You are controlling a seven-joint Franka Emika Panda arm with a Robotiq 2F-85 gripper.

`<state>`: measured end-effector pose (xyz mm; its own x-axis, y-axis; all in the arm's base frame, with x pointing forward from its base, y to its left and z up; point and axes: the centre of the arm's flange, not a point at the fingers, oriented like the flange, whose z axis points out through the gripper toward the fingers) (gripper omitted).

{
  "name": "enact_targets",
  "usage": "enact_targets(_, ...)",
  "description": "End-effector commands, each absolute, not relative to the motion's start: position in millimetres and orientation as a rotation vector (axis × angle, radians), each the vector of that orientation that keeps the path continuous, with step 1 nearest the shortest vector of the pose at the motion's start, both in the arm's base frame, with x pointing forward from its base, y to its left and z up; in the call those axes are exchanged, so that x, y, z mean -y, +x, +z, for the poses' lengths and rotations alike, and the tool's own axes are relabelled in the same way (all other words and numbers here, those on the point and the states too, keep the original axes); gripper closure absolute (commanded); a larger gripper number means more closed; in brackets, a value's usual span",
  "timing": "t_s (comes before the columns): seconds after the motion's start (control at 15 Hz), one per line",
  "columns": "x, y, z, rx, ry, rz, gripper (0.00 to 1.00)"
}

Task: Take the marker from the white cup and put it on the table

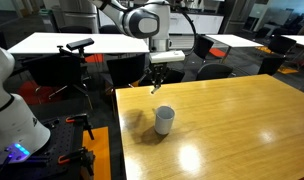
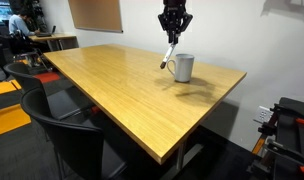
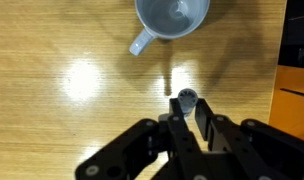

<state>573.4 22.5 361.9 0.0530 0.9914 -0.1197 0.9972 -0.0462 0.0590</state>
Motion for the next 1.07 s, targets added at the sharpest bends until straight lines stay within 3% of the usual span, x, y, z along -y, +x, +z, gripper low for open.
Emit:
enact_targets(0.0, -24, 585, 350, -2.255, 2.136, -0.091, 0.95)
enact_targets(0.93, -33, 605, 314, -2.762, 1.795, -0.330, 0.95)
enact_targets(1.0, -33, 606, 313, -2.767, 1.795, -0.335, 0.55)
